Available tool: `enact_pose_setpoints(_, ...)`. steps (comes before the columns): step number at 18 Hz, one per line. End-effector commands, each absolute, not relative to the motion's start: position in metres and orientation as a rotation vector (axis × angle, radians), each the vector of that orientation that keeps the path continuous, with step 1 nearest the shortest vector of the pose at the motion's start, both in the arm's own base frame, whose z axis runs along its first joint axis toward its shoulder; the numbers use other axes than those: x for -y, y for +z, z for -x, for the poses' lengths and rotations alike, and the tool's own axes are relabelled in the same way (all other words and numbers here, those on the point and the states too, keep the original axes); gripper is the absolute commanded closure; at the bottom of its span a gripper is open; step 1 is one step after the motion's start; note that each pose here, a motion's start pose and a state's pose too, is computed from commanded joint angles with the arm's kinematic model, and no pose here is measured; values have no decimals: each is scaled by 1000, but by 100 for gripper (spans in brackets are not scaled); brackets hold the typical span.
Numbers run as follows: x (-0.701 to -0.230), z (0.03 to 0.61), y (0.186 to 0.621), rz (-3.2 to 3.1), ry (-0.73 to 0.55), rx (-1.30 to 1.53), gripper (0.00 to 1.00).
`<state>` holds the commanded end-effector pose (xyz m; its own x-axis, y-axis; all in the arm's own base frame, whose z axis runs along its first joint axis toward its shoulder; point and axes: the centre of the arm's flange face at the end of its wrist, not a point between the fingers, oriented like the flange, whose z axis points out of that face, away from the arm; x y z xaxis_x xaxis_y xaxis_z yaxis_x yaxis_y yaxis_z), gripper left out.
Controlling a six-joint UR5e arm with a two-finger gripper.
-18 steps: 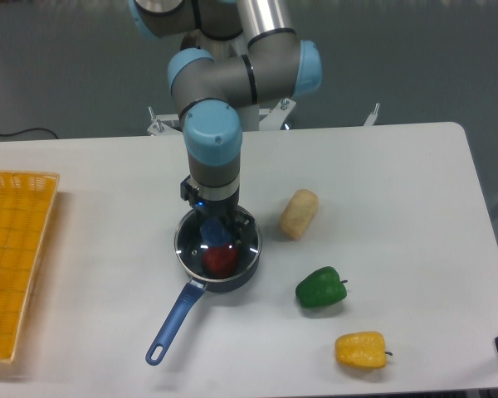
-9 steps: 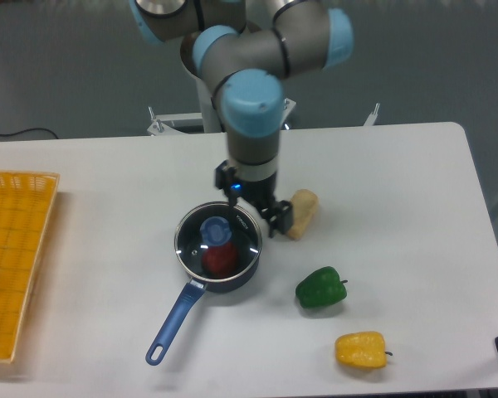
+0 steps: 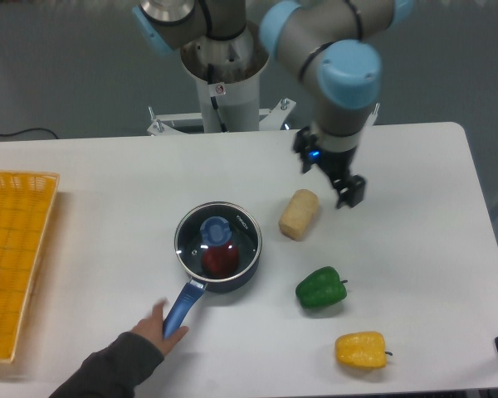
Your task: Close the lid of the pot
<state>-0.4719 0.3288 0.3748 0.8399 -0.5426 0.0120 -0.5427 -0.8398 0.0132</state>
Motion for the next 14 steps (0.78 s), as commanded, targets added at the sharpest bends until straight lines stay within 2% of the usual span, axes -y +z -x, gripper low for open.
enact_pose_setpoints(6,-306,497,356,-2929,48,947,0)
enact_pose_setpoints(14,-312,515,346,-2924,58,965,0)
